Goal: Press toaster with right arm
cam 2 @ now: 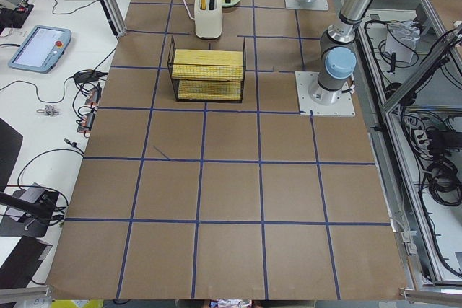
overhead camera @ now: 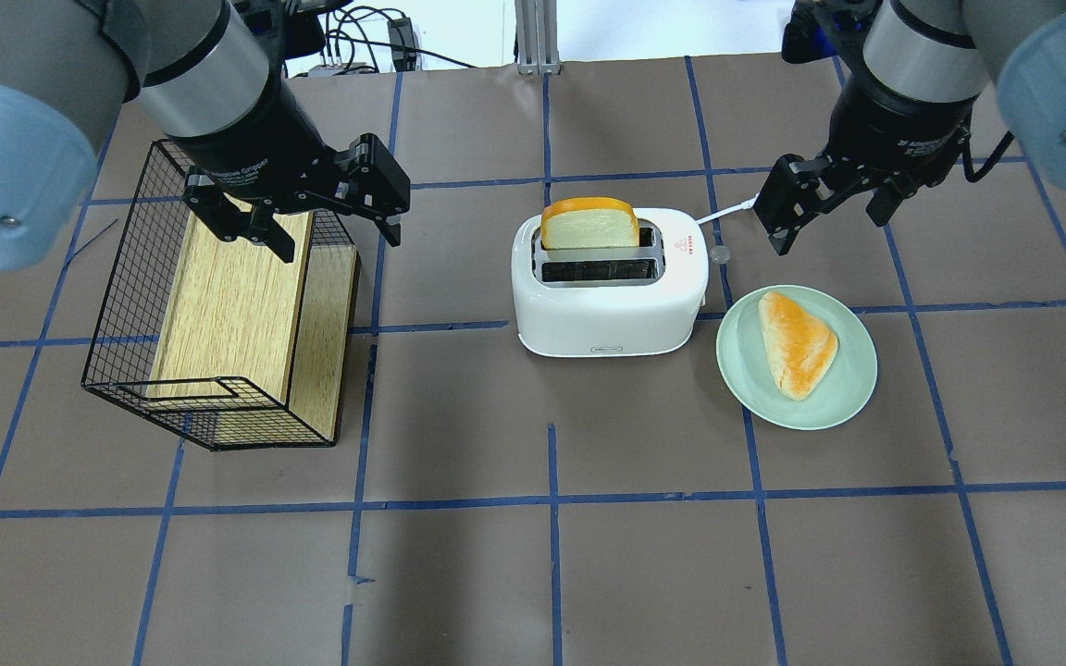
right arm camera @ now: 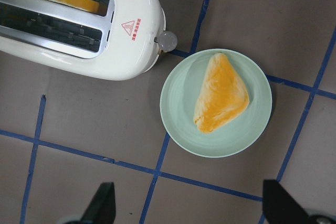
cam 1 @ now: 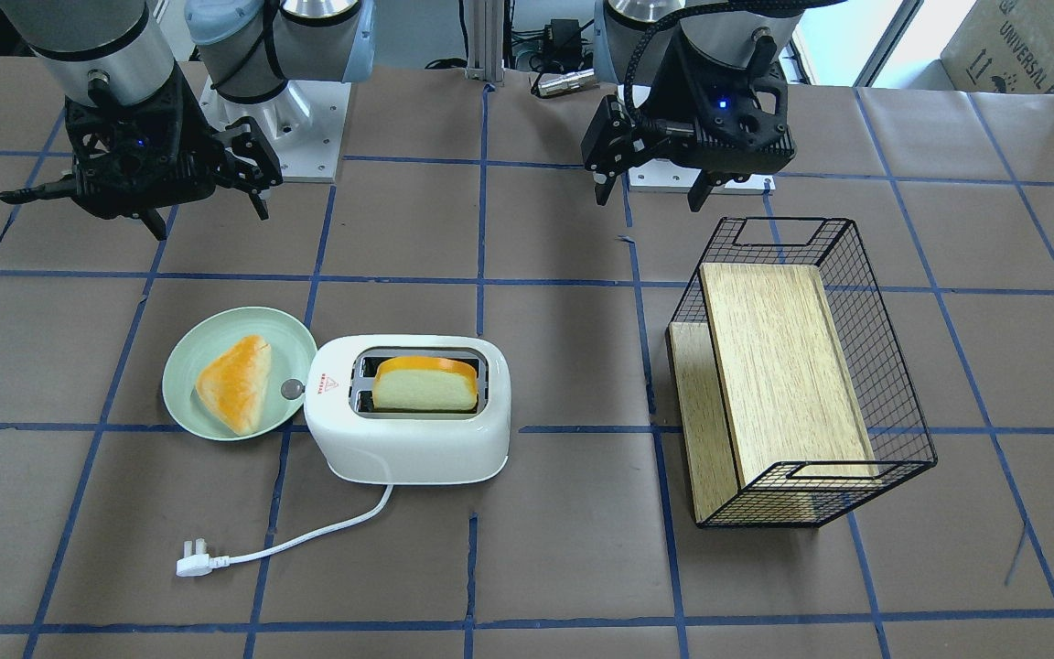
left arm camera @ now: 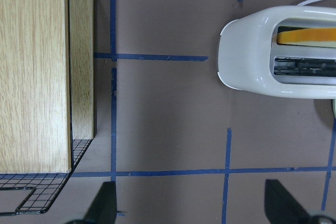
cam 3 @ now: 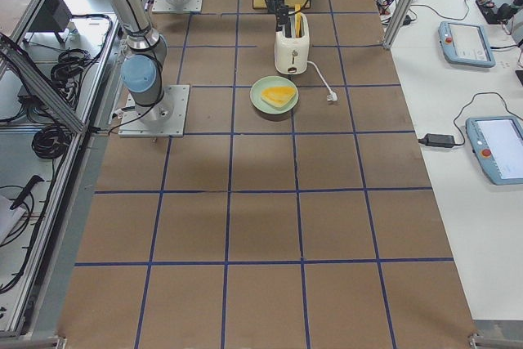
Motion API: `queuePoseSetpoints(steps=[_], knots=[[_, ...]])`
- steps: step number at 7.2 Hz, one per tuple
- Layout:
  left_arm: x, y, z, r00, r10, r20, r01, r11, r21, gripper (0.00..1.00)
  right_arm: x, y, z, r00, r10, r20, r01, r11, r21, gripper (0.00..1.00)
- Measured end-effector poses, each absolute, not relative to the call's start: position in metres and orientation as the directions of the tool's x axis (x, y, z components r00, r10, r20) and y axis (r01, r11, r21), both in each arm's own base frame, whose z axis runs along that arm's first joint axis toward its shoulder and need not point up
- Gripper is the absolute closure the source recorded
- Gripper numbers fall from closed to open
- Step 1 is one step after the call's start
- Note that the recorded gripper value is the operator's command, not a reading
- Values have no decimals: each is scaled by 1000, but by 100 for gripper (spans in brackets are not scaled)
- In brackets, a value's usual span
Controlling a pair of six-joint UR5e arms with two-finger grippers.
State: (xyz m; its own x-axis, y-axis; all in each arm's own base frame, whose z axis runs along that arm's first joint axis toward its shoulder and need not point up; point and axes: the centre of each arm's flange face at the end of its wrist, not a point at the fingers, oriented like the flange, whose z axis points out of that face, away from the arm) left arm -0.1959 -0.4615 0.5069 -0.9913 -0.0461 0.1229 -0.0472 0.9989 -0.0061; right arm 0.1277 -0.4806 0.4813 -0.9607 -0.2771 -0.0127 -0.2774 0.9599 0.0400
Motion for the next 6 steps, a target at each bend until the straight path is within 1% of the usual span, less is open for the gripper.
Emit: queuePoseSetpoints(steps=[4, 6], knots=[[-196, -461, 507, -991, -45, 123, -46, 999, -6, 0, 128, -481, 479, -961, -278, -15, -278, 960, 45, 1], [-196, -461, 507, -991, -46, 124, -47, 999, -6, 0, 128, -481, 477, -960, -278, -19, -279, 959, 48, 3]])
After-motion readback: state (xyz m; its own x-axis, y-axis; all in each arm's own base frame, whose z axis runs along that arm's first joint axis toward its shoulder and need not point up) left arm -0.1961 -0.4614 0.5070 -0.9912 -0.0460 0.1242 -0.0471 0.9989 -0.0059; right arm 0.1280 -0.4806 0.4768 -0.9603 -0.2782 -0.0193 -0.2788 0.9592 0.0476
